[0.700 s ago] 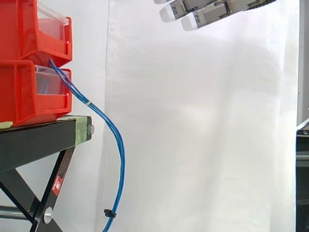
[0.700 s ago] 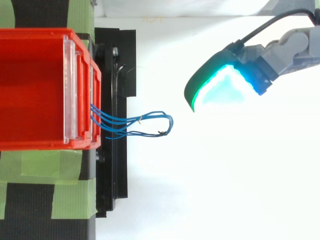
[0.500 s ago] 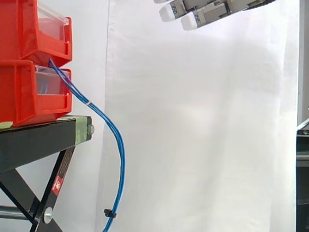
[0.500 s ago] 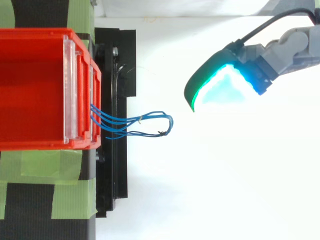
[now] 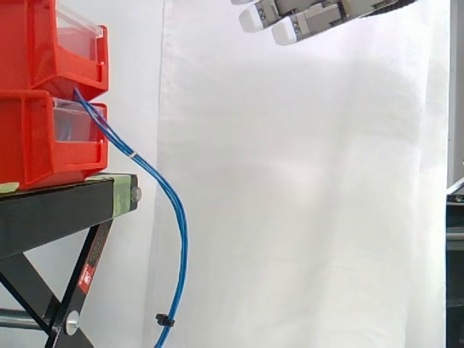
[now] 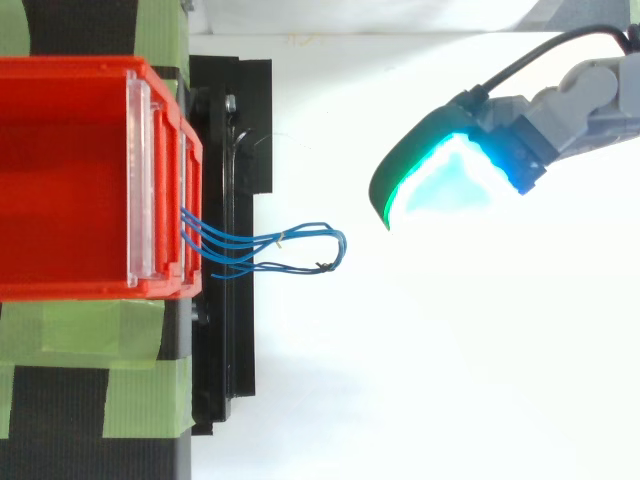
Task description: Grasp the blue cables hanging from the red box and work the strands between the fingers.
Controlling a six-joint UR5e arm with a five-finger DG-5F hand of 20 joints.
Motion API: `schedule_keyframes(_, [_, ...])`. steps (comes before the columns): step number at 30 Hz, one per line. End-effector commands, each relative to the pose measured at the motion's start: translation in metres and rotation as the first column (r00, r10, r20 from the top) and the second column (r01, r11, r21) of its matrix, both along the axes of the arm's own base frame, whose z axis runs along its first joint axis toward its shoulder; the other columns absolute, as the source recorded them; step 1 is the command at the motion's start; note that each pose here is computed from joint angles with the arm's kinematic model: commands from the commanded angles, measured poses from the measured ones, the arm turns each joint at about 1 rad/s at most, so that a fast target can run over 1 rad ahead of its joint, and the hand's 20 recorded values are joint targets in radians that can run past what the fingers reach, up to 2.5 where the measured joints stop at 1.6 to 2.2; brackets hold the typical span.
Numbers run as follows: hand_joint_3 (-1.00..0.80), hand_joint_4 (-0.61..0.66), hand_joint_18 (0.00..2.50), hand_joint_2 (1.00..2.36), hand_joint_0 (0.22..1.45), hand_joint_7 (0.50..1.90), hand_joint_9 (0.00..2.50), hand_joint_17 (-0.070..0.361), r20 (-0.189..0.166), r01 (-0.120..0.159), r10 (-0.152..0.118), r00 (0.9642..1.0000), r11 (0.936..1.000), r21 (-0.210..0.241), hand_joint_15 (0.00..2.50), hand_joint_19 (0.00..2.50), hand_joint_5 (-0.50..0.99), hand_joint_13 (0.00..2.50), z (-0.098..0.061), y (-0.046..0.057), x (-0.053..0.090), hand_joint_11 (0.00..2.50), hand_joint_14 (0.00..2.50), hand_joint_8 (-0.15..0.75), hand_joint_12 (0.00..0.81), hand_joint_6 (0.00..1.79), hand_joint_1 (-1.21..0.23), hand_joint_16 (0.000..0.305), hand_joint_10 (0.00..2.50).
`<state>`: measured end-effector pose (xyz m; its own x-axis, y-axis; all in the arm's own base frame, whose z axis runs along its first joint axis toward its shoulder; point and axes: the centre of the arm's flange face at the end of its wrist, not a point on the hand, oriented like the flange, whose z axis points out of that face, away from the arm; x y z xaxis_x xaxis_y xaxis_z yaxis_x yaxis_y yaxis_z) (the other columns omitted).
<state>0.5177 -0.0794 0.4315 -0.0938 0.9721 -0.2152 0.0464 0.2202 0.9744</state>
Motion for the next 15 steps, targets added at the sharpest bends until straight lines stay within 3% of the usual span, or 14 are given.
schedule_keyframes(1, [-1.0,0.14,0.0,1.0,0.6,0.67,0.0,0.16,0.0,0.0,0.0,1.0,1.0,0.001,0.18,0.18,-0.49,0.0,0.0001,-0.0002,0.0002,0.01,0.0,0.284,0.36,0.0,-0.26,0.071,0.0])
schedule_keyframes(7, [-1.0,0.14,0.0,1.0,0.6,0.67,0.0,0.158,-0.003,-0.003,0.003,1.0,1.0,-0.004,0.19,0.18,-0.49,0.0,-0.0008,0.0001,-0.0002,0.01,0.0,0.286,0.36,0.0,-0.26,0.07,0.0])
schedule_keyframes(15, [-1.0,0.14,0.0,1.0,0.6,0.67,0.0,0.158,-0.04,0.003,-0.004,0.9992,0.9997,-0.024,0.19,0.19,-0.48,0.0,-0.0073,-0.0011,-0.0041,0.03,0.0,0.285,0.36,0.01,-0.26,0.07,0.0])
